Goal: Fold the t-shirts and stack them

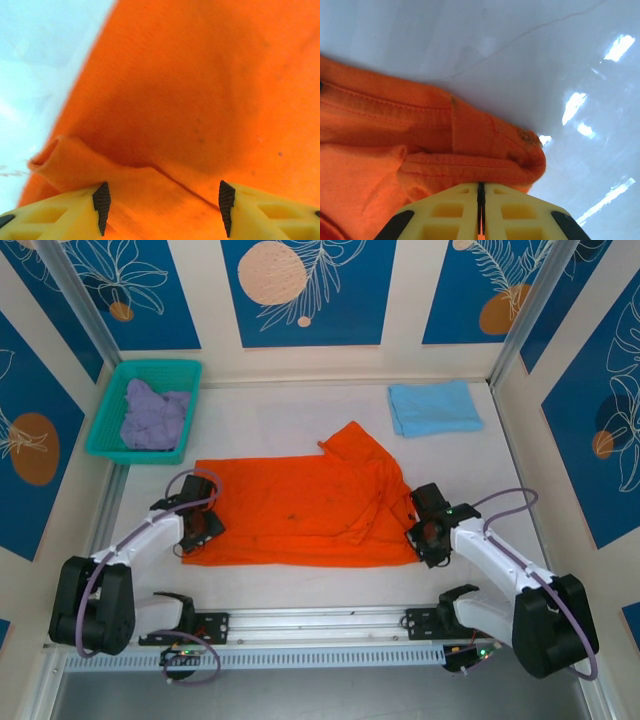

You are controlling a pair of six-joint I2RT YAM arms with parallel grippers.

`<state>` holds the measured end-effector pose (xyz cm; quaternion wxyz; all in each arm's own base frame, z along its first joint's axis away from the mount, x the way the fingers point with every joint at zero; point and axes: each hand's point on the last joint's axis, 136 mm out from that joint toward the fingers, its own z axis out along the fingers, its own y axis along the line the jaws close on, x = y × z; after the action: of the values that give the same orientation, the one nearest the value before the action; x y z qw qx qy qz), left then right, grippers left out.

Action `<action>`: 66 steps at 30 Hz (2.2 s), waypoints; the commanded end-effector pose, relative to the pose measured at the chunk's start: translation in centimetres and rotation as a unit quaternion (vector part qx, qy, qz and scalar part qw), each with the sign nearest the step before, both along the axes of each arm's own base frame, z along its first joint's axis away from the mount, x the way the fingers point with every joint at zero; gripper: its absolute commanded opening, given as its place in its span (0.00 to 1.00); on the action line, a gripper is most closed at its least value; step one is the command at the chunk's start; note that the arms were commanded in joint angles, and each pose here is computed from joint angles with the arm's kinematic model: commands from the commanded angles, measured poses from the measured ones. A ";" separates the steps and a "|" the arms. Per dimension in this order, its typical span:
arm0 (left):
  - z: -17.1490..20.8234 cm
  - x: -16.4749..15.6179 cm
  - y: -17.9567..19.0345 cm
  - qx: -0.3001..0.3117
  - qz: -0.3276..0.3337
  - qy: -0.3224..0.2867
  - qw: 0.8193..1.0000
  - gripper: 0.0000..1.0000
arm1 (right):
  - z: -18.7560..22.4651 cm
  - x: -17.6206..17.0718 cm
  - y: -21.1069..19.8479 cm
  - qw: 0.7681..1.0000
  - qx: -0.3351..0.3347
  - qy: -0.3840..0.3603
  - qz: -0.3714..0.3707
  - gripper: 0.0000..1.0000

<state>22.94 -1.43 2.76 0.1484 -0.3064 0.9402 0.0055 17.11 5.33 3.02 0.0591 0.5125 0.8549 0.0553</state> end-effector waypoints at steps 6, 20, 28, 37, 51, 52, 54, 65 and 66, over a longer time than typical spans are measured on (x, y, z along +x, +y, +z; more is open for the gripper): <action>0.7 1.6 3.4 0.022 0.067 -0.021 0.997 0.62 | -0.6 0.9 -0.2 1.000 0.024 -0.005 0.002 0.13; 6.9 3.9 2.2 0.043 0.020 -0.079 0.996 0.80 | 4.0 4.3 1.8 0.982 0.046 -0.140 0.116 0.17; 6.6 2.4 -4.8 0.012 -0.116 -0.056 0.992 0.71 | 6.8 5.7 9.5 0.936 0.031 -0.162 0.310 0.41; 1.4 -0.3 -8.9 -0.073 -0.138 -0.013 0.988 0.75 | 2.6 5.2 11.9 0.938 0.029 -0.071 0.339 0.44; -3.5 -4.3 -9.2 -0.019 -0.198 0.055 0.978 0.75 | -2.6 0.9 8.5 0.974 -0.012 0.017 0.226 0.47; -3.7 -4.7 -9.1 -0.016 -0.200 0.059 0.978 0.75 | -3.1 0.5 8.2 0.975 -0.013 0.032 0.220 0.47; -3.7 -5.3 -9.0 -0.012 -0.201 0.057 0.978 0.75 | -3.6 -0.6 7.4 0.976 -0.027 0.059 0.206 0.47; -2.5 -7.5 -8.9 -0.039 -0.196 0.037 0.979 0.75 | -2.6 -5.3 3.2 0.992 -0.025 0.054 0.108 0.48; -2.4 -7.6 -9.2 -0.044 -0.196 0.037 0.979 0.75 | -2.5 -5.4 3.2 0.993 -0.018 0.051 0.104 0.48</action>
<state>18.64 -11.80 2.05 0.1607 -0.1149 0.9771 -0.0795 15.42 12.00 1.75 0.0527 0.3819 0.9180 0.0927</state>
